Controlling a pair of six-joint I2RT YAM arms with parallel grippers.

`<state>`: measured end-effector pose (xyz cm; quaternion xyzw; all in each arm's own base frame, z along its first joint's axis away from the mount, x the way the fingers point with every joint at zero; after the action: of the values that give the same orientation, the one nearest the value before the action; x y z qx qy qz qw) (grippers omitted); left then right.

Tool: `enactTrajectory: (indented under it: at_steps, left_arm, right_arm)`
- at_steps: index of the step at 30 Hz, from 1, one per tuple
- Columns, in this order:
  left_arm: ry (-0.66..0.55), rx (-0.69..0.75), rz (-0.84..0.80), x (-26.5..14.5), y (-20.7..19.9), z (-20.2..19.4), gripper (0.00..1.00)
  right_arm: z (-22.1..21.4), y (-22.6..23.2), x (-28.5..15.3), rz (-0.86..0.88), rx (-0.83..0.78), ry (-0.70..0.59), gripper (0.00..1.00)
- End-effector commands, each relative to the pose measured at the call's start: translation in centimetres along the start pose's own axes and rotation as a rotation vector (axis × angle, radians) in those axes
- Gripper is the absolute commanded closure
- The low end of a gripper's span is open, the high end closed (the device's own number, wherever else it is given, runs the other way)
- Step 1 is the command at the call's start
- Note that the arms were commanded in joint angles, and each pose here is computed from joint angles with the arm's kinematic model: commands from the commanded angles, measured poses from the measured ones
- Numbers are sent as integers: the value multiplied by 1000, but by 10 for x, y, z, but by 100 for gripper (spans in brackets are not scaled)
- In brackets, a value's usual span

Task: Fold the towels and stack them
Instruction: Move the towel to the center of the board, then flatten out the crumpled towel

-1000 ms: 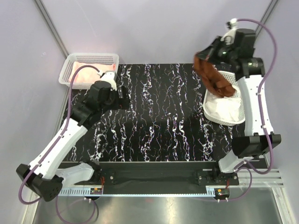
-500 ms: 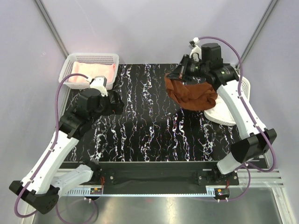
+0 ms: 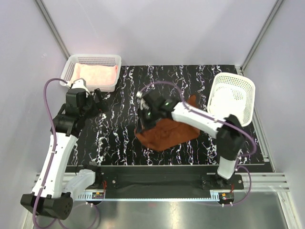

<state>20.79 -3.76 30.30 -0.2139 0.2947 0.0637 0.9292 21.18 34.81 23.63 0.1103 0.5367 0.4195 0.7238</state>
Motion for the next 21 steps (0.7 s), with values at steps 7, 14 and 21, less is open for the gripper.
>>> enactTrajectory:
  at_steps: [7, 14, 21]
  left_arm:
    - [154, 42, -190, 21, -12, -24, 10]
    - [326, 98, -238, 35, -27, -88, 19]
    - [452, 129, -266, 31, -29, -145, 26]
  right_arm:
    - [-17, 5, -6, -224, -94, -30, 50]
    - [-7, -56, -57, -471, 69, -175, 57]
    - [-35, -89, -21, -402, 186, -83, 62]
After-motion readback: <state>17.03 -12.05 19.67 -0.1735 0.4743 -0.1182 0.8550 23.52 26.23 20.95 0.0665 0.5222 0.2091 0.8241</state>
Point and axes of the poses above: each gripper's point midway between its finger pads, its own x axis out along the fingers, its own y axis along the line the jaws close on, z = x × y, the point moved 8 cm from there along -x, back along the fingers, and after that the axes turned 6 degrees about -x, right-handed, at the moved point
